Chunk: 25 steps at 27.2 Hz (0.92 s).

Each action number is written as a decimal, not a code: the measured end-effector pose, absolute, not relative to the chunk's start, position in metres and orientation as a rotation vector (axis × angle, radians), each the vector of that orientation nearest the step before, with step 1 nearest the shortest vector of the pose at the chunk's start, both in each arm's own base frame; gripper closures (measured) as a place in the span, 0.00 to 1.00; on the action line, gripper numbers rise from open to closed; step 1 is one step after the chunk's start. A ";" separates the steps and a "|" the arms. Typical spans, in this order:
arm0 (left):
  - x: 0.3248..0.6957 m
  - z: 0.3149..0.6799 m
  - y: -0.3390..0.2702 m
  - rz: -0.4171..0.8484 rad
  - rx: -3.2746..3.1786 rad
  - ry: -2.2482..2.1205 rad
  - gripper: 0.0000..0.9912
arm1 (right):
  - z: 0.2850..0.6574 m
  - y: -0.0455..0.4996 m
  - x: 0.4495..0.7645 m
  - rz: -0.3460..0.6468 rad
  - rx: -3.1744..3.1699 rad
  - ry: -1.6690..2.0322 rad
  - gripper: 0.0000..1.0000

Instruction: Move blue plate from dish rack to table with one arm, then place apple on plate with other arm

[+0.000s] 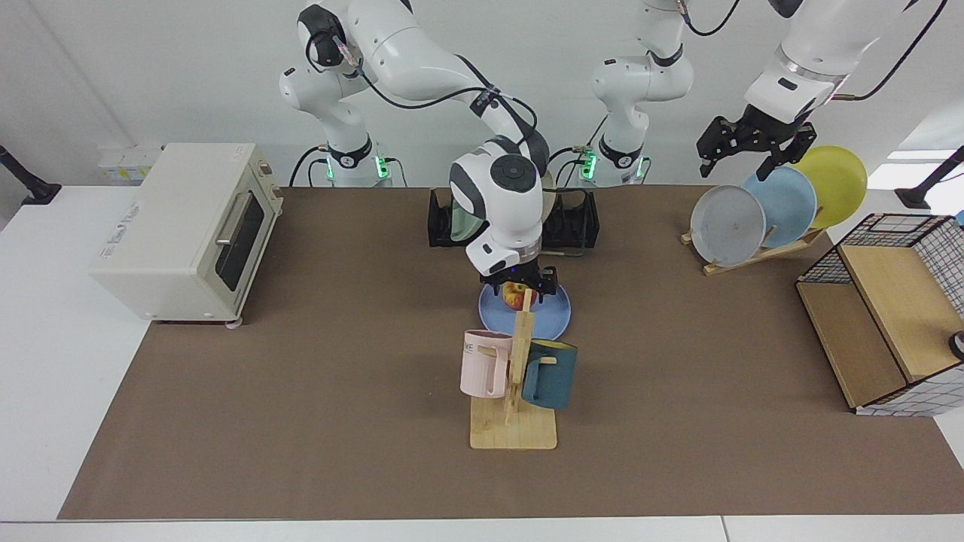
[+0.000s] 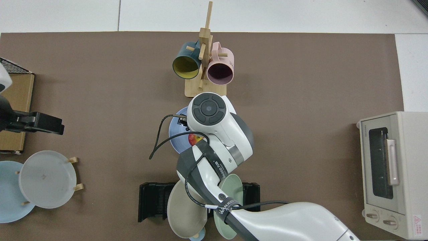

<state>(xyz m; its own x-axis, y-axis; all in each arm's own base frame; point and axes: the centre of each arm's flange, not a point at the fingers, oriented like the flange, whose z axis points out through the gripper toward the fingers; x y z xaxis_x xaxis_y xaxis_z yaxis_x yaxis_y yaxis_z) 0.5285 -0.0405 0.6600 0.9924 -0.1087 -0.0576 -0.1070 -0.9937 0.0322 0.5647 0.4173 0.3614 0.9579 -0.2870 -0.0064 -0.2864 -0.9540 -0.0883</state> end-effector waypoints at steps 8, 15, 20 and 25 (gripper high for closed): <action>0.528 0.660 -0.041 -0.092 3.107 -0.168 0.00 | 0.428 0.369 0.589 -0.090 -3.038 0.450 0.00; 0.528 0.660 -0.040 -0.092 3.107 -0.168 0.00 | 0.489 0.285 0.611 -0.112 -3.045 0.447 0.00; 0.528 0.660 -0.040 -0.092 3.107 -0.168 0.00 | 0.500 0.235 0.622 -0.098 -3.072 0.415 0.00; 0.529 0.660 -0.040 -0.092 3.107 -0.167 0.00 | 0.504 0.181 0.638 -0.117 -3.092 0.394 0.00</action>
